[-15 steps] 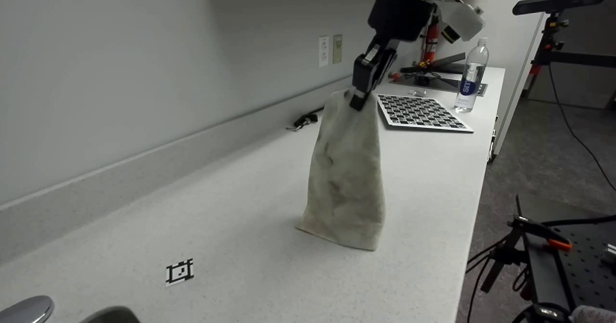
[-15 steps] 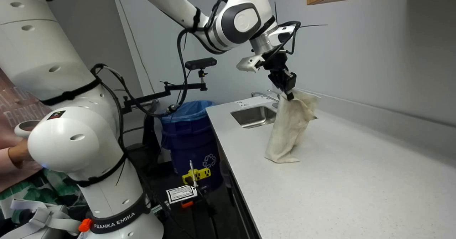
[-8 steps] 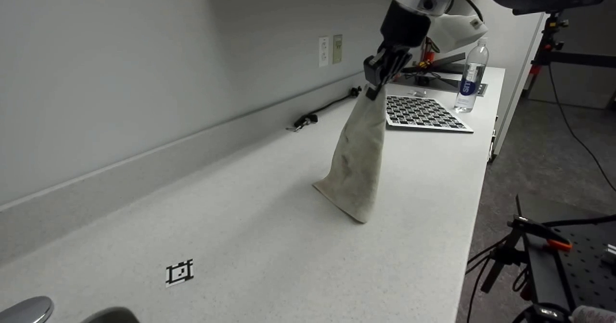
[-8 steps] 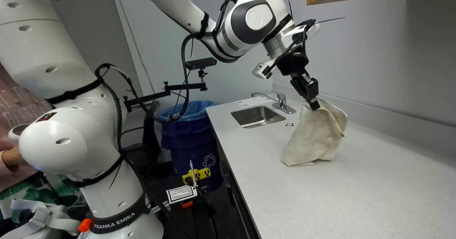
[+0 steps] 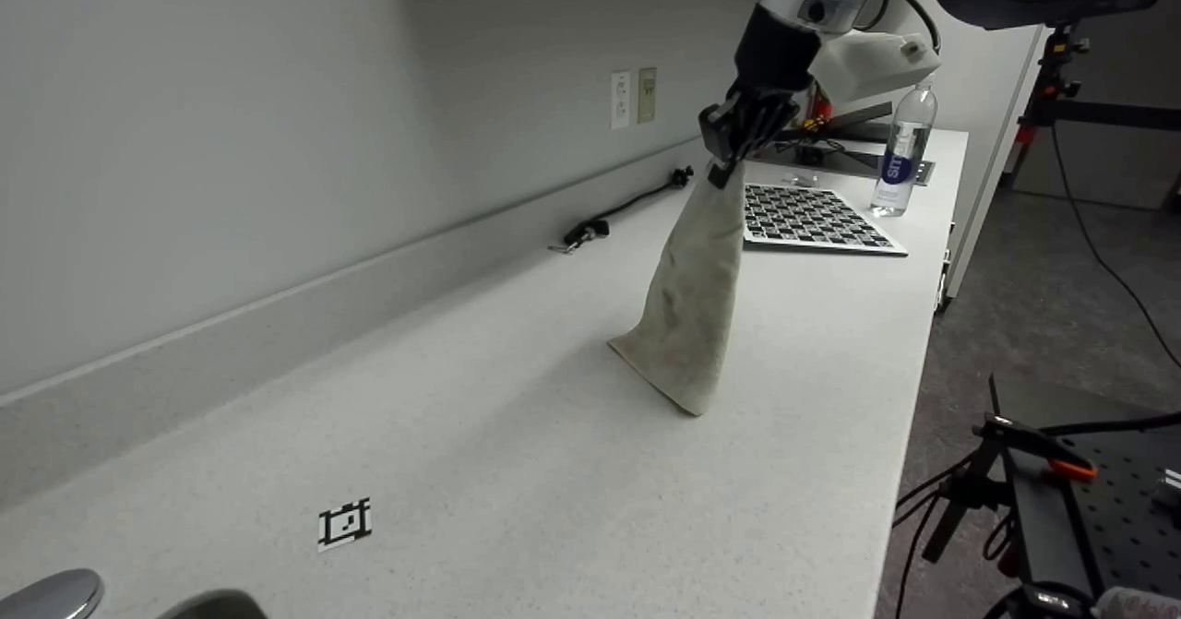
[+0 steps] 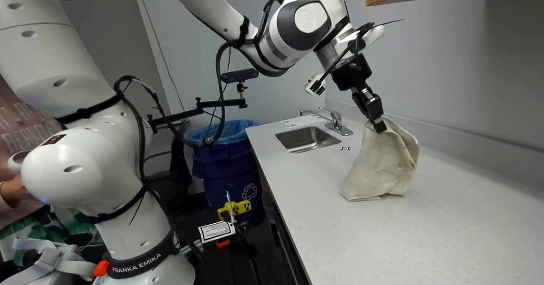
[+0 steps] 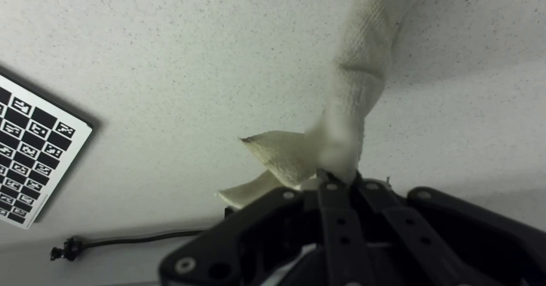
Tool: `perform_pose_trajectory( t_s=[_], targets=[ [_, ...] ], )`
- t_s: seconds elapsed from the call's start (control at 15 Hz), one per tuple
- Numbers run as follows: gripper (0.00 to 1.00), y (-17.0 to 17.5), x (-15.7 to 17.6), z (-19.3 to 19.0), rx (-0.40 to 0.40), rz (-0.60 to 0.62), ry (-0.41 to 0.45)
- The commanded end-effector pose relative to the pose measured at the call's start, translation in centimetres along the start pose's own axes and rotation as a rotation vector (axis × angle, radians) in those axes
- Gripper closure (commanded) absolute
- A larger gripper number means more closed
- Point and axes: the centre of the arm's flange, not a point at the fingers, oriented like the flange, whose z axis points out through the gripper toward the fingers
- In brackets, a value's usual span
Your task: Use the towel to wipe the counter
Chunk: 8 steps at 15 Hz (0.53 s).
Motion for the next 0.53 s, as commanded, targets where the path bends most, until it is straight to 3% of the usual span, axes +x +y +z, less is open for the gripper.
perform_pose_trajectory(
  t_s=[0.0,0.47],
  targets=[
    [0.99,0.4,-0.1,0.5,-0.020,0.025,0.017],
    [0.99,1.1,-1.4,5.3,-0.052,0.080,-0.052]
  ],
)
